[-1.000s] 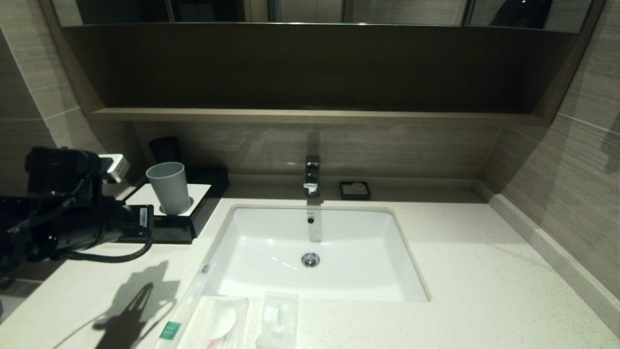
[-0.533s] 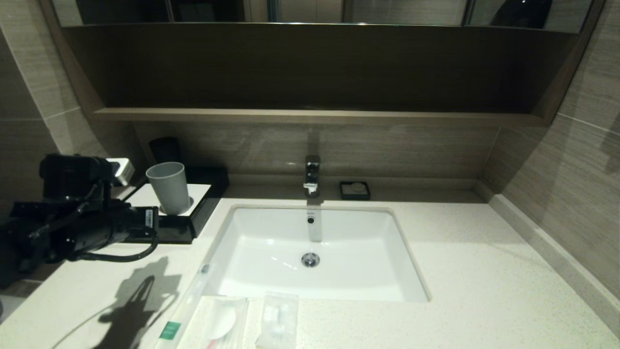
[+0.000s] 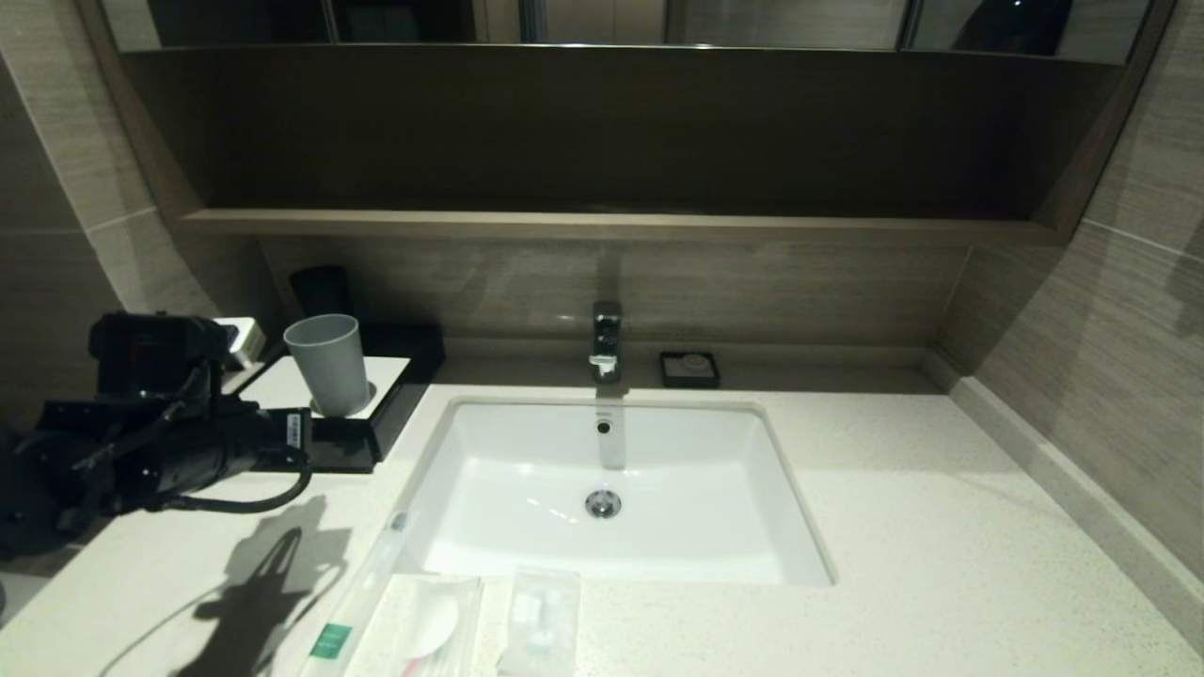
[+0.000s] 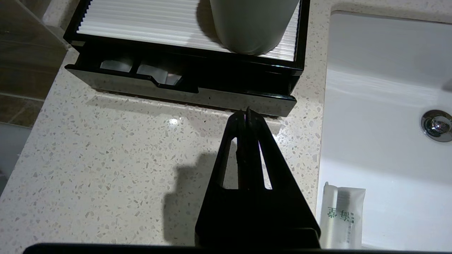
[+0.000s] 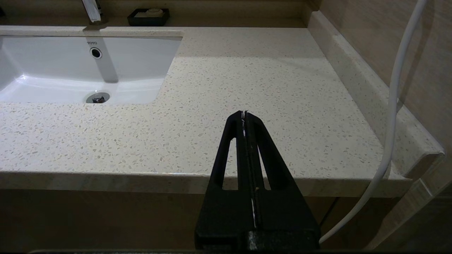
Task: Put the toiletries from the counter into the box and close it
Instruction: Pick up the cup
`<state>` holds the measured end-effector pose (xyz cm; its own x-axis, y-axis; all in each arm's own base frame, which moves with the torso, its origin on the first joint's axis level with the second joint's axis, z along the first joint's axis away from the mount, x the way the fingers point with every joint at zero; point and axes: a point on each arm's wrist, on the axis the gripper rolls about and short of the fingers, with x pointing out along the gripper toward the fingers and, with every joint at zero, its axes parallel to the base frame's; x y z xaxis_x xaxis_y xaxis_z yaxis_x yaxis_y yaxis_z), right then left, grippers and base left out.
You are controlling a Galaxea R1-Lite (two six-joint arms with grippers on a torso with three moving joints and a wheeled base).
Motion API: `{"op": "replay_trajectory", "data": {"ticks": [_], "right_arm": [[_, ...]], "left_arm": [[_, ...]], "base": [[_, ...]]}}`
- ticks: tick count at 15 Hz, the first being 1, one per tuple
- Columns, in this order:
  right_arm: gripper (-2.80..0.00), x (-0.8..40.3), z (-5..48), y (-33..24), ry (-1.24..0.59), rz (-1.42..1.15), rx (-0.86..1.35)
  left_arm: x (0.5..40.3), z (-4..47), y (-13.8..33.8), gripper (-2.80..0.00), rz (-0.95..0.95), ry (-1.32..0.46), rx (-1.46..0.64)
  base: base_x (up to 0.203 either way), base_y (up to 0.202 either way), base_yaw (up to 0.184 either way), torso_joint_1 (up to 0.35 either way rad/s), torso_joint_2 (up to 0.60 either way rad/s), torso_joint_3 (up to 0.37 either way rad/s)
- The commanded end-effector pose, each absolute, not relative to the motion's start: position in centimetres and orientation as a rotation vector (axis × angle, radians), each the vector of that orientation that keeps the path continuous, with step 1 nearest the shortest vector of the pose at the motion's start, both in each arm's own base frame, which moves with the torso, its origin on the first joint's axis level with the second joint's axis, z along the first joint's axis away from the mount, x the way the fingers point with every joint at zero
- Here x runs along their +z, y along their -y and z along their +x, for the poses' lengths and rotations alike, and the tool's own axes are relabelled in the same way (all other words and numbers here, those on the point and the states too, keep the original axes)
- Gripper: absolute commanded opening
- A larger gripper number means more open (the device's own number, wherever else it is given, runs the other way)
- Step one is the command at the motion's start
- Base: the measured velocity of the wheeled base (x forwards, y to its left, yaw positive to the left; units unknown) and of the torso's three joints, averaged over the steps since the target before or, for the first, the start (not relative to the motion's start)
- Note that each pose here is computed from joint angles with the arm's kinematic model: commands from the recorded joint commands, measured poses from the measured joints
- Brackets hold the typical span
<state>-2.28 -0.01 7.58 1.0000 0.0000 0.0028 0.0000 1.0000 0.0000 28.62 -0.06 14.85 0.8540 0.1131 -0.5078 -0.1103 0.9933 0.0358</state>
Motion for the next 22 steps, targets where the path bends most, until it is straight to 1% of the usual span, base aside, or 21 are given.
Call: {"op": "replay_trajectory", "data": {"ticks": [1, 4, 5, 9, 14, 18, 22], "right_arm": [[-2.80, 7.5, -2.3, 0.0, 0.003, 0.000, 0.000], [-2.80, 7.5, -2.3, 0.0, 0.003, 0.000, 0.000], [-2.80, 7.5, -2.3, 0.0, 0.003, -0.001, 0.000], [-2.80, 7.5, -2.3, 0.0, 0.003, 0.000, 0.000], [-2.80, 7.5, -2.3, 0.0, 0.003, -0.001, 0.000], [-2.80, 7.5, -2.3, 0.0, 0.003, 0.000, 0.000], [-2.80, 7.5, -2.3, 0.0, 0.003, 0.000, 0.000]], "left_arm": [[14.2, 29.1, 0.0, -2.80, 0.004, -0.545, 0.123], [13.6, 29.5, -0.2, -2.80, 0.004, -0.540, 0.130], [13.6, 29.7, -0.2, 0.00, 0.002, -0.525, 0.133], [14.1, 29.6, -0.2, 0.00, -0.004, -0.497, 0.136], [13.3, 30.1, -0.2, 0.00, -0.006, -0.520, 0.135], [12.9, 31.5, -0.2, 0.00, -0.008, -0.467, 0.134], [12.4, 32.1, -0.1, 0.00, -0.012, -0.455, 0.132]], "base": [[0.000, 0.000, 0.000, 0.000, 0.00, 0.000], [0.000, 0.000, 0.000, 0.000, 0.00, 0.000], [0.000, 0.000, 0.000, 0.000, 0.00, 0.000], [0.000, 0.000, 0.000, 0.000, 0.00, 0.000], [0.000, 0.000, 0.000, 0.000, 0.00, 0.000], [0.000, 0.000, 0.000, 0.000, 0.00, 0.000], [0.000, 0.000, 0.000, 0.000, 0.00, 0.000]]}}
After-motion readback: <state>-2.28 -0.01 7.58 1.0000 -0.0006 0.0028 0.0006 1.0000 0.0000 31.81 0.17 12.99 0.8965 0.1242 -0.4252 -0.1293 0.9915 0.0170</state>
